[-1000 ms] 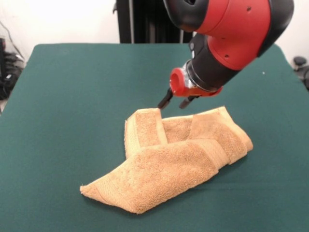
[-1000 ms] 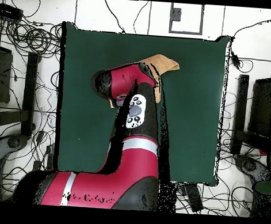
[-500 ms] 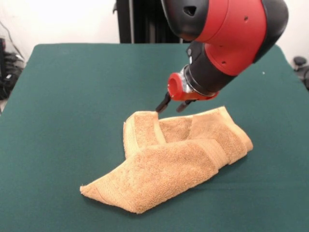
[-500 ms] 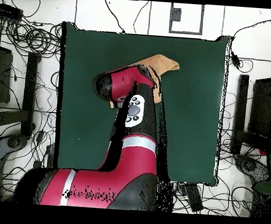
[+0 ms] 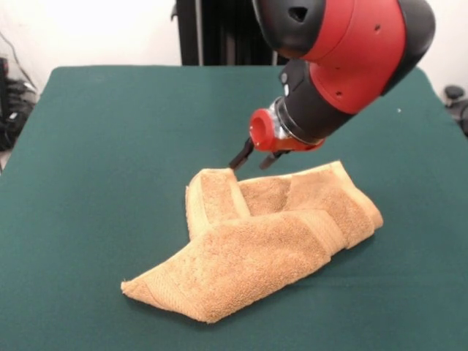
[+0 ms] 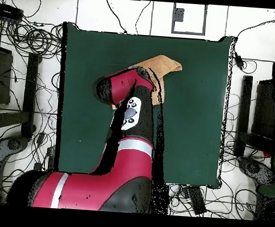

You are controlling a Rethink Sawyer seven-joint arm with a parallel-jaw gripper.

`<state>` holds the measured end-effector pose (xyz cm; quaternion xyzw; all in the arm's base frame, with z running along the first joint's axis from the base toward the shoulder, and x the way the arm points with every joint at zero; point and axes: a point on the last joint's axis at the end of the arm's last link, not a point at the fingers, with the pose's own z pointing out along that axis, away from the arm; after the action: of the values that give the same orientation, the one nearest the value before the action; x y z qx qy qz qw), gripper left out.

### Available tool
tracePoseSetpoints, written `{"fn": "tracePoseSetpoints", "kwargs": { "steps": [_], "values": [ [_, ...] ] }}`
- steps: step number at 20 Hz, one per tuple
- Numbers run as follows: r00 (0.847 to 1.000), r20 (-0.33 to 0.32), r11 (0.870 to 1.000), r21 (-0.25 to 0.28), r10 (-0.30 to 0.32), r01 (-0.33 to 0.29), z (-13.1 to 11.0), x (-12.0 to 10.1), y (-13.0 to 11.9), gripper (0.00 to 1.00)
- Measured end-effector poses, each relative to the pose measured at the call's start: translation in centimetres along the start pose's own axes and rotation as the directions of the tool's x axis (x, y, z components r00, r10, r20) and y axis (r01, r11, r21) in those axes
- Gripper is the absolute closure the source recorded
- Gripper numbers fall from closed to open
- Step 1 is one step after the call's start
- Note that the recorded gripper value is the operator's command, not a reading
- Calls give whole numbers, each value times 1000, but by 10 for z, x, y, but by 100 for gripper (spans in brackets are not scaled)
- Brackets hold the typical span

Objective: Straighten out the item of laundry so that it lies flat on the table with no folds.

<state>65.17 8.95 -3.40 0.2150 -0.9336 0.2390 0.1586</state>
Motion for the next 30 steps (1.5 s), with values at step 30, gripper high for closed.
{"fn": "tracePoseSetpoints", "kwargs": {
  "steps": [30],
  "values": [
    [980, 192, 976, 217, -52, 9, -40, -10, -42, 0]
  ]
}}
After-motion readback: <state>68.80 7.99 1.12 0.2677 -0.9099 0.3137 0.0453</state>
